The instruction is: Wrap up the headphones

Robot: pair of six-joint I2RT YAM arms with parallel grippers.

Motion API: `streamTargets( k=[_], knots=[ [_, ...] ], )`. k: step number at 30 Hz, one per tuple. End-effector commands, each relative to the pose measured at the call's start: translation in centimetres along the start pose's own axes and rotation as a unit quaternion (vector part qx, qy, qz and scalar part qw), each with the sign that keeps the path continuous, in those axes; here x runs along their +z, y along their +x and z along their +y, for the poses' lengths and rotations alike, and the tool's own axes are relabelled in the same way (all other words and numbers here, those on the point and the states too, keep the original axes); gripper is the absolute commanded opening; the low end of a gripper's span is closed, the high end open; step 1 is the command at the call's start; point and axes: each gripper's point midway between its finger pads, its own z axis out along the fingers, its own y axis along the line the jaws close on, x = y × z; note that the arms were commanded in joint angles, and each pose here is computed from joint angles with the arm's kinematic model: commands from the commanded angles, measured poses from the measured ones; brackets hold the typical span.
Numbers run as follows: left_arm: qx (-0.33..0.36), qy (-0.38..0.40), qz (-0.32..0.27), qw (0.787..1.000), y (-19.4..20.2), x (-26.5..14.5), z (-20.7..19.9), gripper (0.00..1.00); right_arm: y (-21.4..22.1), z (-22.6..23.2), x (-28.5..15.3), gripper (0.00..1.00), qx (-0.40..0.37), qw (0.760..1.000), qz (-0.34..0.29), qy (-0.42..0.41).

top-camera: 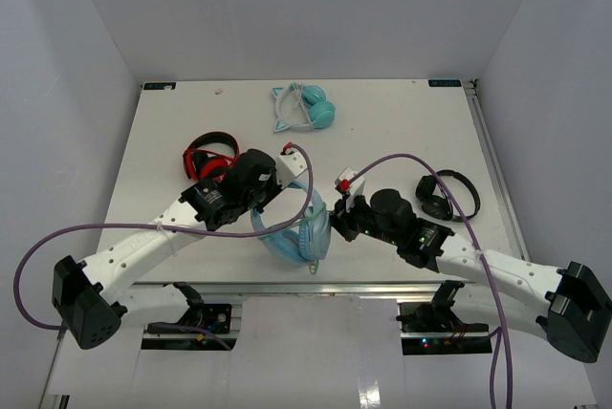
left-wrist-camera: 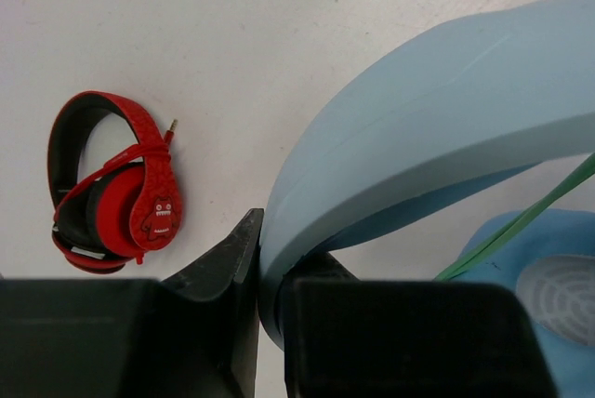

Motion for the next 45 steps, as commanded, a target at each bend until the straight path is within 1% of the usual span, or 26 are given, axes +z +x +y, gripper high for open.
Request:
streamTargets(
  k=[1,5,9,15,22,24,27,32,36,38,41,43,45],
  knots=[
    [0.061,-0.08,0.012,0.995,0.7,-0.4,3.2,0.0,-4.4,-0.3,0.4,0.09,-0.01,0.999,-0.046,0.006],
    [0.092,-0.061,0.017,0.994,0.6,1.2,2.5,0.0,-3.0,-1.8,1.6,0.09,-0.012,0.999,-0.021,0.043],
    [0.126,-0.058,0.067,0.988,2.0,3.7,2.0,0.0,-0.6,-4.2,2.4,0.08,-0.01,0.995,0.011,0.103],
    [0.159,-0.035,0.097,0.982,2.6,6.1,1.1,0.0,0.5,-5.0,2.9,0.08,-0.013,0.993,0.016,0.118],
    [0.181,-0.036,0.084,0.979,1.4,8.7,1.5,0.0,2.2,-6.0,3.7,0.09,0.001,0.993,0.014,0.12],
    [0.185,-0.028,0.088,0.978,1.5,10.1,1.3,0.0,2.9,-6.8,4.1,0.09,0.014,0.992,0.019,0.128],
    [0.167,-0.03,0.076,0.983,1.1,11.3,1.6,0.0,3.7,-7.5,4.6,0.09,0.031,0.99,0.017,0.135],
    [0.149,0.007,0.066,0.987,1.9,12.7,0.2,0.08,4.5,-8.0,4.6,0.11,0.05,0.99,0.003,0.133],
    [0.155,0.009,0.072,0.985,2.6,13.4,-0.1,0.14,4.3,-8.5,4.6,0.12,0.051,0.989,-0.004,0.136],
    [0.155,0.007,0.063,0.986,2.3,13.6,0.0,0.24,4.2,-9.0,4.7,0.12,0.048,0.989,-0.007,0.14],
    [0.15,0.012,0.047,0.988,1.6,13.9,-0.1,0.28,4.4,-9.6,4.8,0.09,0.05,0.988,-0.011,0.145],
    [0.15,0.016,0.045,0.988,1.3,14.2,-0.2,0.34,4.5,-9.6,4.9,0.08,0.05,0.989,-0.014,0.142],
    [0.151,0.02,0.049,0.987,1.3,14.5,-0.3,0.37,4.8,-9.6,5.1,0.08,0.052,0.989,-0.012,0.139]
  ],
)
